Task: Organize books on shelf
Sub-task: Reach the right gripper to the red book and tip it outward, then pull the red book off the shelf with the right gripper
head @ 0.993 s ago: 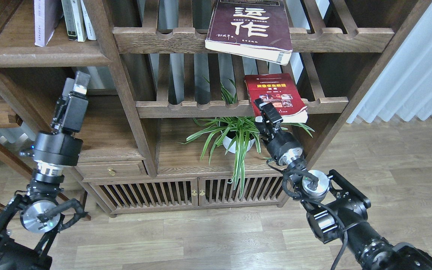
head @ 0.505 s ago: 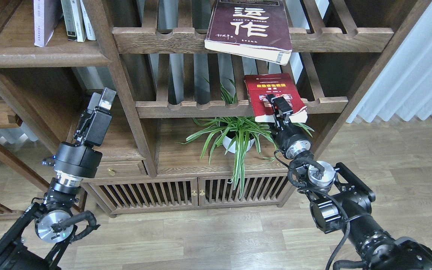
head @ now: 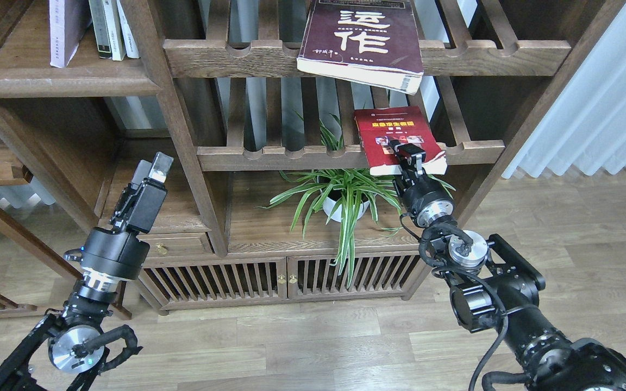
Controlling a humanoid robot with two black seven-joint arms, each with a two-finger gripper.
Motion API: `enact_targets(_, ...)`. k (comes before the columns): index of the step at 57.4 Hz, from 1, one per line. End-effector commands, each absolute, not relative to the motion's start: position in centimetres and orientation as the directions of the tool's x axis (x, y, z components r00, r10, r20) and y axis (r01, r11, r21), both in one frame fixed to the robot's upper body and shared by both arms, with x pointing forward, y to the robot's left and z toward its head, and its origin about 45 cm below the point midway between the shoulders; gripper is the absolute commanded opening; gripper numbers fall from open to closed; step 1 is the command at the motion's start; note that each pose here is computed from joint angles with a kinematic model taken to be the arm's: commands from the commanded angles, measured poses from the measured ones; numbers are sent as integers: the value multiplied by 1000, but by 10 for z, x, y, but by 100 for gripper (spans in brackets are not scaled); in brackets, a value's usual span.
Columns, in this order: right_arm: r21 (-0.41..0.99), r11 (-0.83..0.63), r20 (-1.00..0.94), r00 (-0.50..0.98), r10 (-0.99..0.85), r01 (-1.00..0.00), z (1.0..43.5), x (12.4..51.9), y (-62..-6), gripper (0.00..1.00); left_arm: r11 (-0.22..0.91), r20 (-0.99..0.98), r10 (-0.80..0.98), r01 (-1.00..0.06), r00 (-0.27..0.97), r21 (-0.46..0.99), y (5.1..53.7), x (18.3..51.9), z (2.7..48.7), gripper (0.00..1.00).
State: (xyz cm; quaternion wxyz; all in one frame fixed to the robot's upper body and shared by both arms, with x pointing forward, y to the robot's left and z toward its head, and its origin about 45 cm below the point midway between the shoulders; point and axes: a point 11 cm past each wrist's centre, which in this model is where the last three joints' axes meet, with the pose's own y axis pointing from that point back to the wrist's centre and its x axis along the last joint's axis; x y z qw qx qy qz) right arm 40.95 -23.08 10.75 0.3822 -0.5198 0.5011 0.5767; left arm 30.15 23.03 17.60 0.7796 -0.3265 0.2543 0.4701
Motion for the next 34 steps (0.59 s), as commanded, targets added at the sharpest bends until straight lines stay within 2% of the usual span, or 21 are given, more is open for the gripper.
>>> enact_targets(1,136,-197,-991,-133,-30,-971,113,410,-233,3,350,-732,550,-907,403,-237,231,301,169,99)
enact_targets(5,112,-203,-994,-110,-22,-973,115,409,-231,3,360,-763,520,-909,384,-212,228,301,165,99)
enact_targets(9,31,-257,-999,-34,7,-966,123,404,-224,3,401,-823,450,-902,346,-160,221,302,158,99)
enact_targets(19,-86,-356,-996,69,61,-930,128,382,-209,4,433,-862,392,-891,321,-135,212,298,153,99)
enact_targets(34,-128,-459,-991,91,103,-879,126,351,-190,4,450,-904,319,-885,285,-120,200,293,146,97)
